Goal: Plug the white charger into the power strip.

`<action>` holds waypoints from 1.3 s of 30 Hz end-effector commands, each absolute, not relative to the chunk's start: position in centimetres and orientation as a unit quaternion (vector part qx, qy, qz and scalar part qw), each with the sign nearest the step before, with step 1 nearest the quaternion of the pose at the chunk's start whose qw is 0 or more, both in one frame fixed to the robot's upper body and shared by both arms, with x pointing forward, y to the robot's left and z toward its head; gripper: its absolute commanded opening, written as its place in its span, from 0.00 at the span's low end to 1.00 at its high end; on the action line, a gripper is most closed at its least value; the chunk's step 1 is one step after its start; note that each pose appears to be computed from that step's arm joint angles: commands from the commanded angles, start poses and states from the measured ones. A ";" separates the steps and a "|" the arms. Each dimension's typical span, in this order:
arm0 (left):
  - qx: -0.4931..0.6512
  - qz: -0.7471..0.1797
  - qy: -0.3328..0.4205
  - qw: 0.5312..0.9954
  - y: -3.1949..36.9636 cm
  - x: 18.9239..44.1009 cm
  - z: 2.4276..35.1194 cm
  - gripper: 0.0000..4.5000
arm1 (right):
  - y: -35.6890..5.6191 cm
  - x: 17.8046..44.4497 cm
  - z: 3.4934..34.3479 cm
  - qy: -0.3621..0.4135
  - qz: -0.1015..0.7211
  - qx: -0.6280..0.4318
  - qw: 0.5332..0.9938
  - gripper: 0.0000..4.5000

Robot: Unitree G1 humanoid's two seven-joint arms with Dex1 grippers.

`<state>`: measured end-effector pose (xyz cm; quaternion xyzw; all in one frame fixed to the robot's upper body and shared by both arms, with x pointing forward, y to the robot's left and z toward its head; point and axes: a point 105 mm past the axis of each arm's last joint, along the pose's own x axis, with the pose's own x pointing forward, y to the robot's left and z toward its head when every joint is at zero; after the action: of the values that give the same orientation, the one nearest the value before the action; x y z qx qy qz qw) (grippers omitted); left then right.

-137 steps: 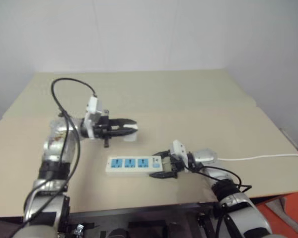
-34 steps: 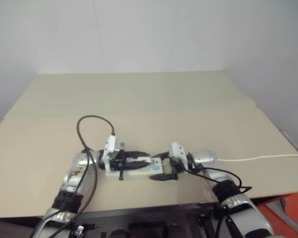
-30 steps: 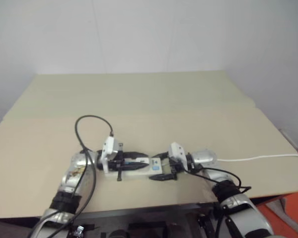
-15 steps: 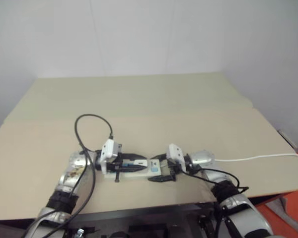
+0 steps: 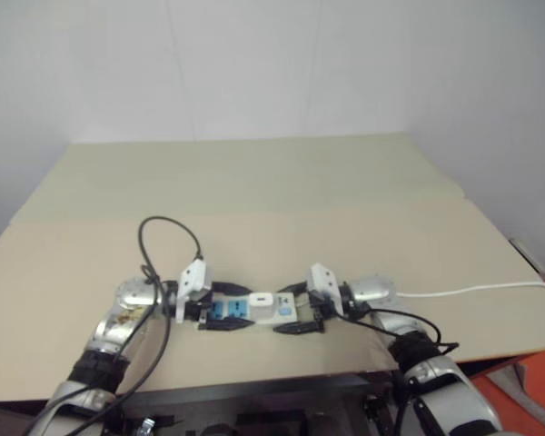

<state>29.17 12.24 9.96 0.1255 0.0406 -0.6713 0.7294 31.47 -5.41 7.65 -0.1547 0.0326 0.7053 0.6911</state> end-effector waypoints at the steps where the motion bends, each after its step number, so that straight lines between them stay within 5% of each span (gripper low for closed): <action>1: 0.117 -0.667 0.077 0.732 12.3 28.9 8.2 1.00 | -5.0 31.1 8.0 0.025 0.716 -0.147 0.682 0.76; 12: 0.126 -0.665 0.043 0.735 13.6 29.6 11.6 1.00 | -4.7 31.4 8.4 0.018 0.712 -0.144 0.687 0.76; 15: 0.143 -0.663 0.035 0.734 14.6 29.5 12.8 1.00 | -4.9 31.6 8.7 0.016 0.709 -0.148 0.690 0.99; 26: 0.175 -0.634 0.028 0.753 18.1 28.3 15.4 1.00 | -9.4 32.4 12.3 -0.025 0.653 -0.180 0.735 1.00; 39: 0.216 -0.559 0.083 0.796 24.5 26.6 17.2 1.00 | -17.2 29.4 15.7 -0.009 0.582 -0.202 0.787 1.00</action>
<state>26.79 24.08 15.88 0.2028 0.0979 -0.5673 0.7921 29.77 -16.80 13.97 -0.1972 0.0157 0.5890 0.7835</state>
